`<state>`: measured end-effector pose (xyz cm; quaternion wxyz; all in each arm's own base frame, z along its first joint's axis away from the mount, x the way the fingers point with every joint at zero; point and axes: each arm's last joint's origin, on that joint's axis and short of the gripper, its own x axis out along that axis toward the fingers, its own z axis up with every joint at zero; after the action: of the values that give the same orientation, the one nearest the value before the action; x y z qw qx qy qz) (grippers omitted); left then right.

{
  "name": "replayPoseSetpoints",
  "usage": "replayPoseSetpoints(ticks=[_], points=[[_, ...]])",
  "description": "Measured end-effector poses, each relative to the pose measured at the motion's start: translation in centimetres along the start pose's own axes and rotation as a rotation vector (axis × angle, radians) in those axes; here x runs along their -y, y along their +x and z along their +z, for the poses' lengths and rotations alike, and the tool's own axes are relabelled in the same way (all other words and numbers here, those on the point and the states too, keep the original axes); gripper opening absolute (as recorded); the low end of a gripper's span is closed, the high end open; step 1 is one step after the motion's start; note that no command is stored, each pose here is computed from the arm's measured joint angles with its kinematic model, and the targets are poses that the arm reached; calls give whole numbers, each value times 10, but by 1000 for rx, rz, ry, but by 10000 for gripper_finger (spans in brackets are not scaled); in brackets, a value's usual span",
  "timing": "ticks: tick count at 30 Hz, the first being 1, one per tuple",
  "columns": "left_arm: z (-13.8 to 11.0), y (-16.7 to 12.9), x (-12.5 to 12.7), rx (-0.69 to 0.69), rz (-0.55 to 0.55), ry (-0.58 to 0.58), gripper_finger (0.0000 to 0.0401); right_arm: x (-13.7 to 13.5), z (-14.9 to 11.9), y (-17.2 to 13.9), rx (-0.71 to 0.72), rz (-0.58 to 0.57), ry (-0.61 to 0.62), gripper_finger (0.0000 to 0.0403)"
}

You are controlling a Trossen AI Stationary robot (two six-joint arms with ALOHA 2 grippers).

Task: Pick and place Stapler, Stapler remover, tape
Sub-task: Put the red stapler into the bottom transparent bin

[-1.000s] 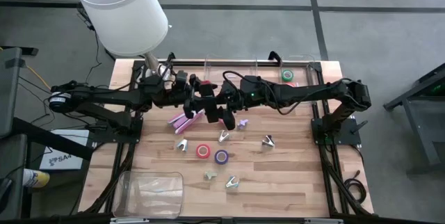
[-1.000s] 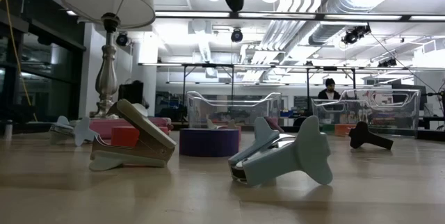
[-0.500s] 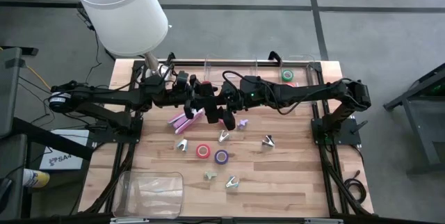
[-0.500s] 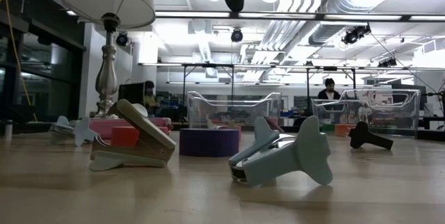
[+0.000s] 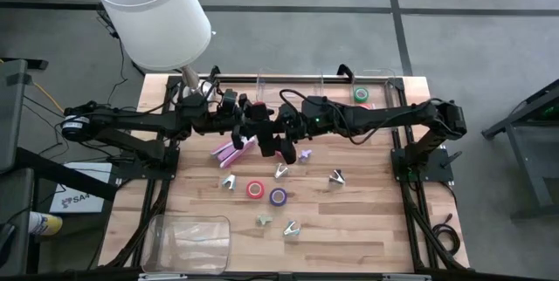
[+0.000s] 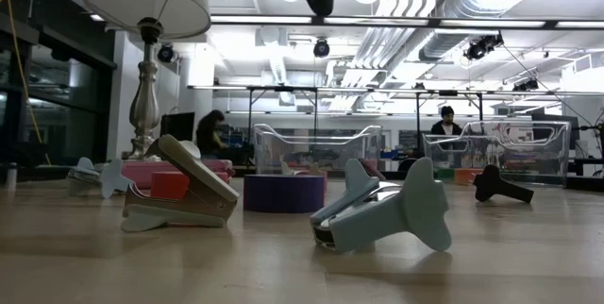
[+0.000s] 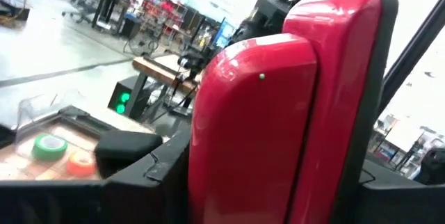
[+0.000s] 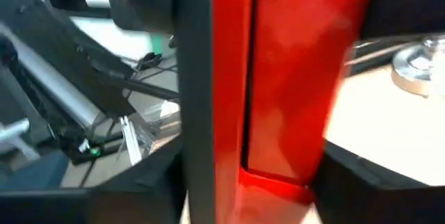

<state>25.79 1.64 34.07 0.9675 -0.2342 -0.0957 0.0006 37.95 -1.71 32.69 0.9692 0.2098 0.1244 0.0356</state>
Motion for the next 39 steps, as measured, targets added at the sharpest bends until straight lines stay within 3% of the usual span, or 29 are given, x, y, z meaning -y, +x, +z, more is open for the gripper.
replayPoseSetpoints(ticks=[5, 12, 15, 24, 32, 39], points=[[-1, -2, -1, -23, 16, 1, 201, -4, 7, -17, -16, -36, 41, 309], [8, -15, -3, -78, 65, 19, 201, -13, 17, -47, -46, -61, 59, 318], [20, -25, 5, -179, 96, 56, 201, -15, 18, -61, -68, -115, 64, 319], [38, -55, 30, -678, 150, 106, 201, -21, 22, -102, -107, -247, 70, 320], [19, -77, 49, -986, 127, 37, 201, -24, 22, -115, -117, -274, 94, 320], [-4, -85, 71, -1153, 135, -6, 201, -23, 21, -115, -126, -275, 121, 320]])
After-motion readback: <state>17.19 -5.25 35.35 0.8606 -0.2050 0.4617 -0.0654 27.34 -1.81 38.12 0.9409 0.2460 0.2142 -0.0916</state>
